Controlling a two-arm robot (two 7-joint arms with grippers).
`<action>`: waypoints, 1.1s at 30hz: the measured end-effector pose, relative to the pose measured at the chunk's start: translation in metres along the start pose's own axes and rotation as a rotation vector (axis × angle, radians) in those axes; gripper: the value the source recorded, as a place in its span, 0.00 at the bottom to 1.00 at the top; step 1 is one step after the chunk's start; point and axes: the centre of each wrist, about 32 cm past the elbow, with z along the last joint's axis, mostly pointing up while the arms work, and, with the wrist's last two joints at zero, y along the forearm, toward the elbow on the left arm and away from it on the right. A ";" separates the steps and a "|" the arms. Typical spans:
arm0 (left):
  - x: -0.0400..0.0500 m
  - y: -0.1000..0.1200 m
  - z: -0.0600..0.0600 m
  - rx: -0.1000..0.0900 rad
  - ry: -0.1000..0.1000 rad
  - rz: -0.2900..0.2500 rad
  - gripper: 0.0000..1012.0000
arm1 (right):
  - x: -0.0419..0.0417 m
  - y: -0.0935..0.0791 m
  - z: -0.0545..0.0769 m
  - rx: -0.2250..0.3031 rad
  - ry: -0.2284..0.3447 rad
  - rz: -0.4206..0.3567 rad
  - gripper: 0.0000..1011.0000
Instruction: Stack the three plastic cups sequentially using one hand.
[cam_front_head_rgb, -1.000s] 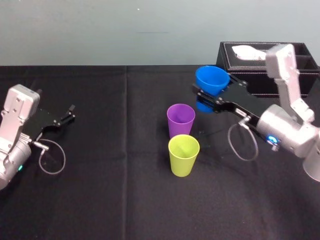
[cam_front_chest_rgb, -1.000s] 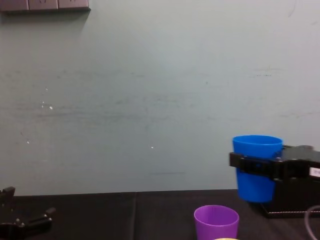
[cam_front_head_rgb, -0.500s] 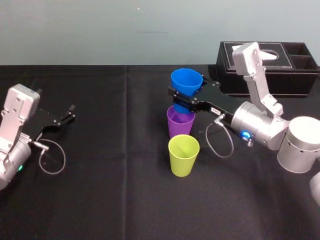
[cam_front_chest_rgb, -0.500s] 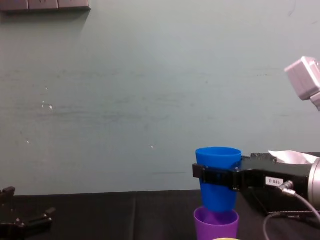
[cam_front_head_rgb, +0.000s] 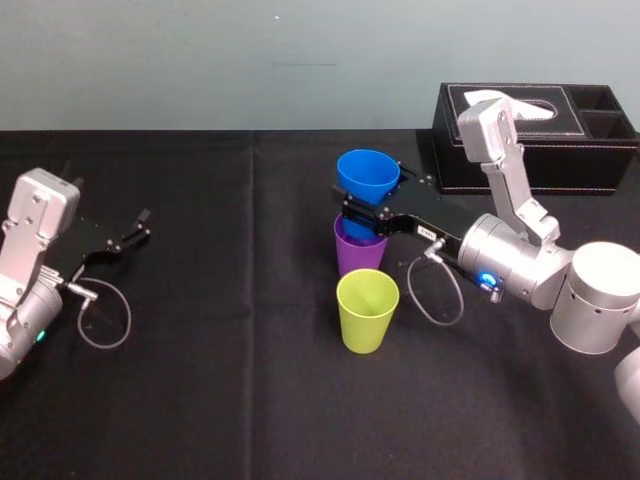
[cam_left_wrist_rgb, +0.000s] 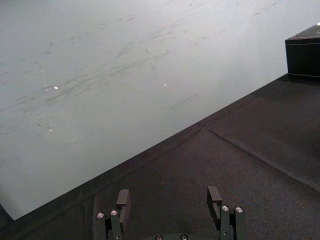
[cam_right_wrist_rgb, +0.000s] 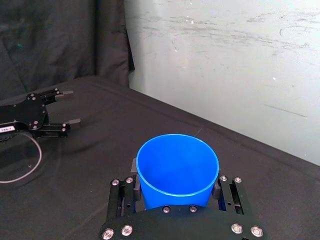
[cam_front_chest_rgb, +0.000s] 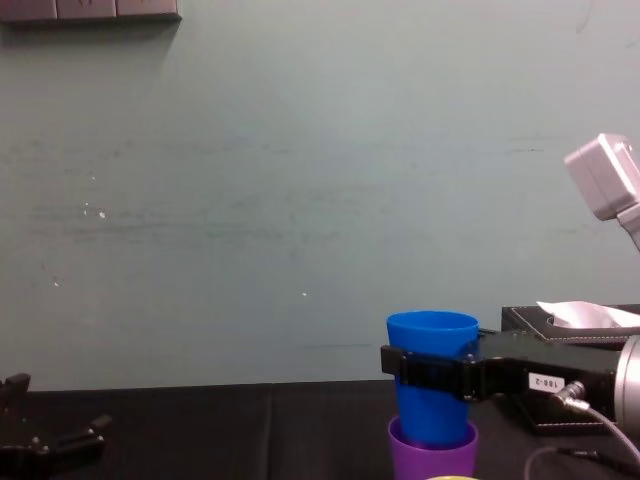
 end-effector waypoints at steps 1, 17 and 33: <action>0.0000 0.000 0.000 0.000 0.000 0.000 1.00 | -0.0002 0.000 -0.001 -0.001 0.000 0.001 0.74; 0.0000 0.000 0.000 0.000 0.000 0.000 1.00 | -0.0001 0.003 -0.017 -0.025 -0.017 0.003 0.74; 0.0000 0.000 0.000 0.000 0.000 0.000 1.00 | -0.0056 0.006 -0.025 -0.046 -0.022 0.007 0.74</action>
